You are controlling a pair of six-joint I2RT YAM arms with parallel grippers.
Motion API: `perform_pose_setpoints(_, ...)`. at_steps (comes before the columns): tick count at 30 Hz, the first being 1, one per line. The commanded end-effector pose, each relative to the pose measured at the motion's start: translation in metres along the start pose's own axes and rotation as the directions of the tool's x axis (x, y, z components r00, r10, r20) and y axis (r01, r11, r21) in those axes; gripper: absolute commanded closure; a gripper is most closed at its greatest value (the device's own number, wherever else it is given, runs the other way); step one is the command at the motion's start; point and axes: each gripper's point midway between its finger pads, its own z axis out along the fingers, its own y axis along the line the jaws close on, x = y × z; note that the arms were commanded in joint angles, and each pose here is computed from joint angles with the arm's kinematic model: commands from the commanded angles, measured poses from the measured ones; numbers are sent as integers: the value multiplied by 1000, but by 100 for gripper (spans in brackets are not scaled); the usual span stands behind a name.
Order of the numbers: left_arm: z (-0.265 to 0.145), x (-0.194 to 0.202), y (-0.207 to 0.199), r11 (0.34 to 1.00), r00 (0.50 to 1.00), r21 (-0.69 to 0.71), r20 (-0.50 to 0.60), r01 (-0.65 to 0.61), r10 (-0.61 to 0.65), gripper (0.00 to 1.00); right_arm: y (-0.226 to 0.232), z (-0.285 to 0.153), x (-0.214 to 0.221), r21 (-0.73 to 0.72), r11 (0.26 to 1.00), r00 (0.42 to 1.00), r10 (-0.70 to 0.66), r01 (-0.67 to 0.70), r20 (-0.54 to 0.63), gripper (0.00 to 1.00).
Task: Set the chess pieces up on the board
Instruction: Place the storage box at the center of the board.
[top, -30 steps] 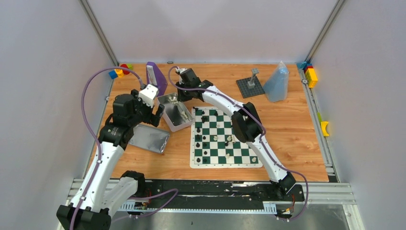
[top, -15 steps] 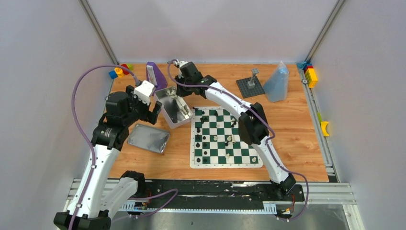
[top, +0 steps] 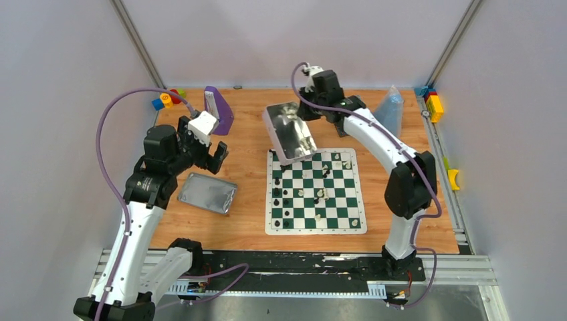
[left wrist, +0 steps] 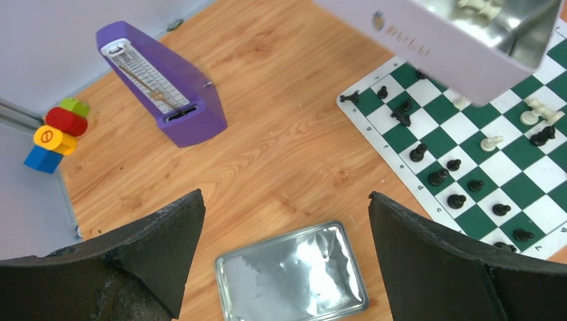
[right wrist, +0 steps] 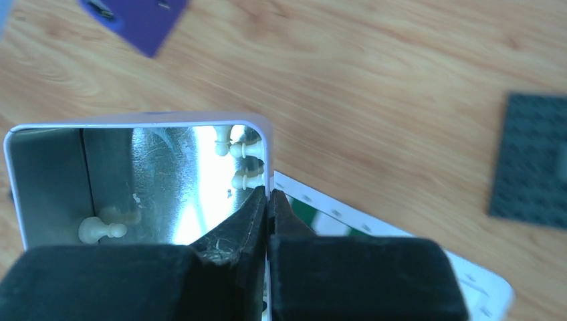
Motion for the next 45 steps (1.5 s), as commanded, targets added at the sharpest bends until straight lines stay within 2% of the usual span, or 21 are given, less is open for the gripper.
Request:
perform_pose_setpoints(1, 6, -3, -9, 998, 1000, 66, 19, -13, 12, 0, -58, -47, -3, 98, 995, 999, 5, -9, 48, 100)
perform_pose_setpoints(6, 16, 6, -14, 995, 1000, 104, -3, -5, 5, 0, -129, -103, 30, 220, 975, 999, 30, -38, 39, 100)
perform_pose_setpoints(11, 24, 13, -21, 988, 1000, 153, -18, 7, -5, 0, -188, -153, 83, 347, 938, 1000, 18, -15, -5, 100)
perform_pose_setpoints(17, 32, 16, -27, 980, 1000, 201, -28, 5, 0, 0, -233, -193, 132, 463, 886, 998, 0, 26, -57, 100)
perform_pose_setpoints(26, 43, 5, -31, 966, 1000, 258, -7, 5, -4, 0, -276, -191, 169, 494, 869, 993, 25, 34, -113, 100)
perform_pose_setpoints(36, 72, 20, -46, 952, 997, 307, -74, -12, 36, 0, -299, -166, 196, 469, 881, 986, 21, 60, -166, 100)
perform_pose_setpoints(41, 94, 39, -57, 946, 988, 324, -131, -30, 76, 0, -300, -156, 203, 446, 894, 984, 32, 51, -176, 89)
perform_pose_setpoints(45, 121, 49, -59, 944, 979, 324, -165, -58, 117, 0, -298, -157, 198, 436, 899, 985, 31, 48, -171, 68)
